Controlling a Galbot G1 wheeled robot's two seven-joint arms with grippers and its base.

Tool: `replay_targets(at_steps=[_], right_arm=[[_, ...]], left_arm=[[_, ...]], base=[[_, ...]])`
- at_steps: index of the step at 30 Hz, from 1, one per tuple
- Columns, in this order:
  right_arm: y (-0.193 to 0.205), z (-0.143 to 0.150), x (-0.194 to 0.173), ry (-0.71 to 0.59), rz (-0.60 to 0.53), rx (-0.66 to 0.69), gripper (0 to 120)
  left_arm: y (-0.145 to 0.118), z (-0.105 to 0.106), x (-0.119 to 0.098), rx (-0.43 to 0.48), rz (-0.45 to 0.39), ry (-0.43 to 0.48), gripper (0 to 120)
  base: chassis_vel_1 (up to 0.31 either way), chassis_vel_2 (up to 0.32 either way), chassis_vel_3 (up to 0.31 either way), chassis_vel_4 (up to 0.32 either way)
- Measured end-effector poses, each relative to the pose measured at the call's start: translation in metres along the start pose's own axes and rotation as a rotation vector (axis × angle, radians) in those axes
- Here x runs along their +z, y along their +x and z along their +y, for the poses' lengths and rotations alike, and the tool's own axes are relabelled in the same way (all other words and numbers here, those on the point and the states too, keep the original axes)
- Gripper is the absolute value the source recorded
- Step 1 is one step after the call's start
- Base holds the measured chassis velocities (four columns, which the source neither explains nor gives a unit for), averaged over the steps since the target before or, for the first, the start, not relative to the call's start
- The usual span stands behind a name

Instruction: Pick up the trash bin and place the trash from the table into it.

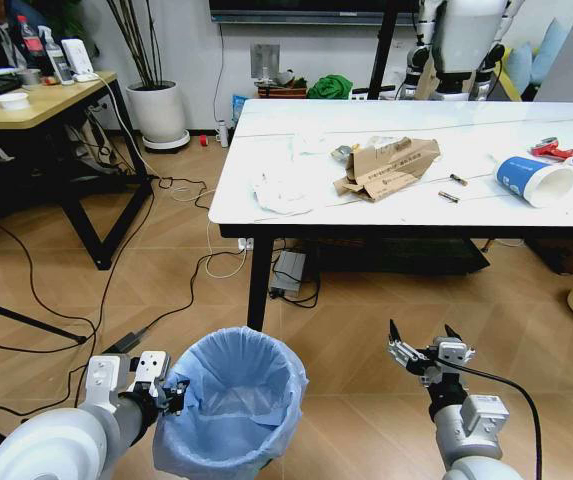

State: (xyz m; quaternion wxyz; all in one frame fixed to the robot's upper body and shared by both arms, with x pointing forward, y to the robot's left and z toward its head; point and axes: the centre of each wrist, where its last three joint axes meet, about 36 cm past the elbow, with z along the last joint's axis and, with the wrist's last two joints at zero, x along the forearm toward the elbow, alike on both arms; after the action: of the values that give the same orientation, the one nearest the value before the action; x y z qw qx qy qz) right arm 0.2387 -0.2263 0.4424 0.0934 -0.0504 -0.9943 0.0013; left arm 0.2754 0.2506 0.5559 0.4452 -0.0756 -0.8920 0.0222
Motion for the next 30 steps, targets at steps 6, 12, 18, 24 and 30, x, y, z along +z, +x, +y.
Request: replay_targets(at_steps=[6, 12, 18, 24, 30], right_arm=[[0.0016, -0.0008, 0.0003, 0.0, 0.004, 0.003, 100], [0.0027, -0.0007, -0.0003, 0.0, 0.004, 0.002, 100], [0.0041, -0.0007, -0.0018, 0.0, 0.002, 0.002, 100], [0.0056, -0.0006, -0.0027, -0.001, 0.002, 0.002, 100], [0.0064, -0.0013, -0.0035, -0.001, 0.001, 0.005, 100]], left_arm=[[0.0, -0.0004, -0.0005, 0.003, -0.005, 0.006, 0], [-0.0003, -0.0007, 0.0003, 0.004, -0.005, 0.01, 0], [-0.0004, -0.0005, 0.0009, 0.001, -0.004, 0.011, 0], [-0.0002, -0.0002, 0.0005, 0.0, -0.007, 0.012, 0], [-0.0004, -0.0004, 0.001, 0.0, -0.007, 0.015, 0]], base=[[0.0, 0.0, 0.0, 0.0], [0.0, 0.0, 0.0, 0.0], [0.0, 0.0, 0.0, 0.0], [0.0, 0.0, 0.0, 0.0], [0.0, 0.0, 0.0, 0.0]])
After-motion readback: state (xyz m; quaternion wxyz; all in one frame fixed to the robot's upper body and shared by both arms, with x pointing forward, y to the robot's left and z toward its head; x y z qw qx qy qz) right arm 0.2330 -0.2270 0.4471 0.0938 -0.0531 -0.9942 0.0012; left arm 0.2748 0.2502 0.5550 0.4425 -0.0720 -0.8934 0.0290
